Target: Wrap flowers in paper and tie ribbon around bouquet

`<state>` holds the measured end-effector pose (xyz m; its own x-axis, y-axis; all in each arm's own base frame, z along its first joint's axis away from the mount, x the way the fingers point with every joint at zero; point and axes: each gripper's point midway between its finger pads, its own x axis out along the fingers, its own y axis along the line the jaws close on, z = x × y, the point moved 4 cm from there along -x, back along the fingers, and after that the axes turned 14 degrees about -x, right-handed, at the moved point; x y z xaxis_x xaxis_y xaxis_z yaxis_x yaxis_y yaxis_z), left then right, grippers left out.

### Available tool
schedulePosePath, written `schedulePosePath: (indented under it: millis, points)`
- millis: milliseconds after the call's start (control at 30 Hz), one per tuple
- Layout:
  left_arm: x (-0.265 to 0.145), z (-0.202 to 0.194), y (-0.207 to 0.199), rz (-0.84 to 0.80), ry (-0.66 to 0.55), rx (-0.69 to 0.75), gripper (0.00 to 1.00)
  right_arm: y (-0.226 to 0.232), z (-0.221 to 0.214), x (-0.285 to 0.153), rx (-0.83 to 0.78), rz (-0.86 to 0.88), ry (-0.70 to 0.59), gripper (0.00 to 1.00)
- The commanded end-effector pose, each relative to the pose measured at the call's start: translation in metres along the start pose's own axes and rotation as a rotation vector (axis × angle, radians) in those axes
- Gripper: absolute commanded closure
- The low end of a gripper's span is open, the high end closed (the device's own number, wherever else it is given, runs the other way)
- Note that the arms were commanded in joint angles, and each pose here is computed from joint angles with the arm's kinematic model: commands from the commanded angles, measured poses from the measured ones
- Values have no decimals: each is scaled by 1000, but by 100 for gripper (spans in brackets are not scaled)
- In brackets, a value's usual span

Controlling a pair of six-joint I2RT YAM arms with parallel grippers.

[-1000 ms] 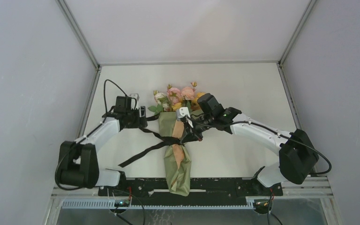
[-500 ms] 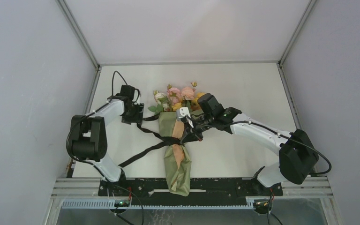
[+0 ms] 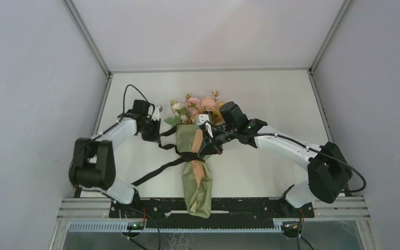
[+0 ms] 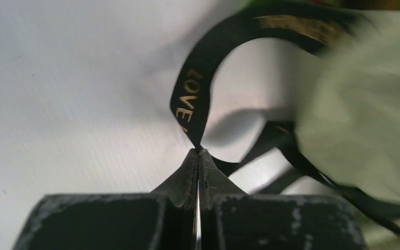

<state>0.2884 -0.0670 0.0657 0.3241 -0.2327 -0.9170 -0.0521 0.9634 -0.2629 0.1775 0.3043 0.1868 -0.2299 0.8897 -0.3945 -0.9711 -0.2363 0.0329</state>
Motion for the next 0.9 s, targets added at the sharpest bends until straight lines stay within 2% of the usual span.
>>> schedulePosePath:
  millis: [0, 33, 133, 200, 300, 400, 500, 633, 733, 867]
  points:
    - [-69, 6, -50, -316, -178, 198, 100, -16, 20, 2, 74, -75, -66, 100]
    - [-85, 1, -60, -378, -215, 272, 100, -19, 21, 2, 98, -90, -72, 100]
    - [-143, -30, -101, -586, -419, 661, 100, -32, 21, 4, 215, -140, -94, 100]
    - [-169, -56, -124, -707, -530, 838, 100, -41, 19, 2, 330, -172, -113, 100]
    - [-186, -111, -149, -925, -532, 1086, 100, -55, 22, -2, 467, -212, -165, 100]
    - [-187, -145, -173, -1051, -542, 1298, 100, -61, 22, 1, 517, -253, -173, 100]
    - [-190, -168, -208, -1146, -495, 1396, 100, -61, 24, 0, 553, -275, -178, 100]
    - [-179, -183, -240, -1260, -384, 1328, 100, -56, 28, -5, 561, -302, -164, 100]
    - [-159, -199, -250, -1275, -413, 1469, 100, -48, 32, -9, 542, -318, -146, 100]
    - [-149, -197, -283, -1271, -633, 1504, 100, -41, 31, -10, 551, -329, -119, 100]
